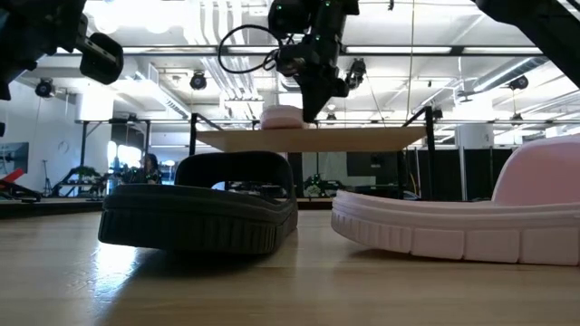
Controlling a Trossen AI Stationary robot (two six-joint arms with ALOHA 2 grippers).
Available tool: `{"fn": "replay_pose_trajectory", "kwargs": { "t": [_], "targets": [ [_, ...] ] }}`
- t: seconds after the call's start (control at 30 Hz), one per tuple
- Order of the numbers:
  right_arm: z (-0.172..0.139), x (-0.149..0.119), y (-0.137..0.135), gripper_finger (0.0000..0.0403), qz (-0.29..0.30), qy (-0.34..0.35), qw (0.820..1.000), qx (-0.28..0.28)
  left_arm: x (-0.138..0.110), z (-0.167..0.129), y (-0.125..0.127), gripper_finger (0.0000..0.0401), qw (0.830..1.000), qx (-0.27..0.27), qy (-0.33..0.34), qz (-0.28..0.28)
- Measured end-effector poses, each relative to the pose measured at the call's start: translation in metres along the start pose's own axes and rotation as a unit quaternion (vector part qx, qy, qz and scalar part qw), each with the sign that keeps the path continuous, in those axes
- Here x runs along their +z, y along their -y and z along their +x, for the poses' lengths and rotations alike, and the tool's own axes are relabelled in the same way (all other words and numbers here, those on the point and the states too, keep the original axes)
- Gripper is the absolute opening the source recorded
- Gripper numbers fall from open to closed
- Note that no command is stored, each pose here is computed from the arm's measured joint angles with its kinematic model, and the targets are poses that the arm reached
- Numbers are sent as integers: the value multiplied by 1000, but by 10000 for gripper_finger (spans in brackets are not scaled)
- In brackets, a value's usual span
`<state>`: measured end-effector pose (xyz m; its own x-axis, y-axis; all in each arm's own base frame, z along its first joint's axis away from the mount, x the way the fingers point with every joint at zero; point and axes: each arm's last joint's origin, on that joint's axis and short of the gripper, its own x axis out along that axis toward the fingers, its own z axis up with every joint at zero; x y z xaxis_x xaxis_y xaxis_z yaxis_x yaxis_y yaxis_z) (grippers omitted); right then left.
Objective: Pick and place slides into the shelf
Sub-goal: Put the top pink slide on the shelf, then put the pink slide on the shelf
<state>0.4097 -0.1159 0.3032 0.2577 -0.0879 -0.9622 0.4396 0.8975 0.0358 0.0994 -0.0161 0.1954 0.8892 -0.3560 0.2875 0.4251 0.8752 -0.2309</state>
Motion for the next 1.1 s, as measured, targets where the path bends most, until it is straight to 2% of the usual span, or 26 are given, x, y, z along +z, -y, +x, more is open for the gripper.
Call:
{"fn": "replay_pose_trajectory", "kwargs": {
  "t": [0.33, 0.47, 0.67, 0.9, 1.1],
  "targets": [
    [0, 3, -3, 13, -3, 19, 1000, -1, 0, 0, 0, 0, 1000, 0, 0, 0],
    [-4, -8, -2, 13, 9, -32, 999, -12, 0, 0, 0, 0, 1000, 0, 0, 0],
    [-24, -32, -8, 13, 65, -91, 992, -57, 0, 0, 0, 0, 1000, 0, 0, 0],
    [-72, -59, -42, 16, 145, -26, 988, -50, 0, 0, 0, 0, 1000, 0, 1, 0],
    [-96, -91, -83, 69, 210, -4, 977, -26, 0, 0, 0, 0, 1000, 0, 0, 0]
  ]
}}
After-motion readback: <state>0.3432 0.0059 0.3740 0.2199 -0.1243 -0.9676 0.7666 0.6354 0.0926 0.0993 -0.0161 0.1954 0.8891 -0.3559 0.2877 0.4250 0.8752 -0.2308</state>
